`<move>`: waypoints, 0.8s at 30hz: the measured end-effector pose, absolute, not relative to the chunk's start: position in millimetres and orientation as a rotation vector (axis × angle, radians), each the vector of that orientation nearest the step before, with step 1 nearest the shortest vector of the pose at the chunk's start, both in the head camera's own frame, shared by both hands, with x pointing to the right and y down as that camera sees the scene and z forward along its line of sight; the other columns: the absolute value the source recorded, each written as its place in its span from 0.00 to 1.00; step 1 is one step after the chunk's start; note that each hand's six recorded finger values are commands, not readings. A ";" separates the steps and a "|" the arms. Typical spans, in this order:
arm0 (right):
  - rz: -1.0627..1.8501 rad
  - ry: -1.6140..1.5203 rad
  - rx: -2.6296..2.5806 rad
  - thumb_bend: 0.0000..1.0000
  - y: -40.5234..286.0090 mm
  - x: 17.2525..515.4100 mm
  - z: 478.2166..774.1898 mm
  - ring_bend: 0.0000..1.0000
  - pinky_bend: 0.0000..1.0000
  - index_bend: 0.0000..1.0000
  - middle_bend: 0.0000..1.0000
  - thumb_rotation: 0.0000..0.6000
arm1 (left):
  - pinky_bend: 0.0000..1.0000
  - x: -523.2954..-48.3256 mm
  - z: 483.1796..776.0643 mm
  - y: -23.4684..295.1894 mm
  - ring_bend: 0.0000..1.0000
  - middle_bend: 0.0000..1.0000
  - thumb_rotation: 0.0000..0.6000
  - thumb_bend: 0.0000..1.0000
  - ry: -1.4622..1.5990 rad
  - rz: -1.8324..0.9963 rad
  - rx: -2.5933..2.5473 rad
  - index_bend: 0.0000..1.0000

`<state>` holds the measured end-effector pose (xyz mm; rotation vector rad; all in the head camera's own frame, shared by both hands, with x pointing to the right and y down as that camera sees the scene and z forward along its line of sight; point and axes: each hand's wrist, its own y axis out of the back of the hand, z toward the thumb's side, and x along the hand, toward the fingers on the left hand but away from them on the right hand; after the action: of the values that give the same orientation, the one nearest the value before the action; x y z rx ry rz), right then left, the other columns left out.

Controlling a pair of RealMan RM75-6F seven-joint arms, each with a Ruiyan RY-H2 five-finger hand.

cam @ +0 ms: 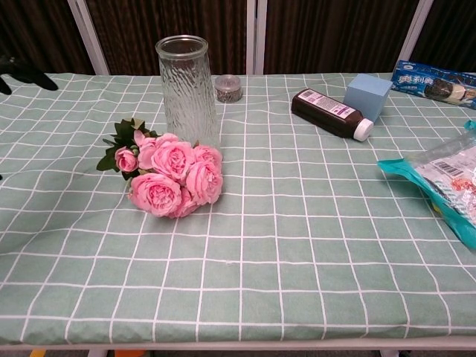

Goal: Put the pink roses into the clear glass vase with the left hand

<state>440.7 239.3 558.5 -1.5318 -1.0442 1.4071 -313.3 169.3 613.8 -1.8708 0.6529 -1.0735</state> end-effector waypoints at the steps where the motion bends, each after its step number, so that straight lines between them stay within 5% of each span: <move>1: 1.407 -1.047 -1.532 0.17 239.8 441.1 557.9 0.00 0.00 0.01 0.01 1.00 | 0.24 -307.7 617.2 166.8 0.10 0.11 1.00 0.10 0.635 -1.077 -1.887 0.14; 8: 1.406 -1.056 -1.537 0.17 241.3 442.6 557.0 0.00 0.00 0.01 0.01 1.00 | 0.19 -287.2 637.5 152.3 0.01 0.00 1.00 0.10 0.550 -1.145 -1.954 0.07; 24: 1.421 -1.066 -1.542 0.17 241.6 448.3 558.8 0.00 0.00 0.01 0.01 1.00 | 0.18 -244.6 676.5 130.0 0.00 0.00 1.00 0.10 0.406 -1.247 -2.040 0.07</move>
<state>448.3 241.6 558.8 -1.5425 -1.0655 1.4208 -244.6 130.0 676.5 -2.0400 0.4059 -1.2465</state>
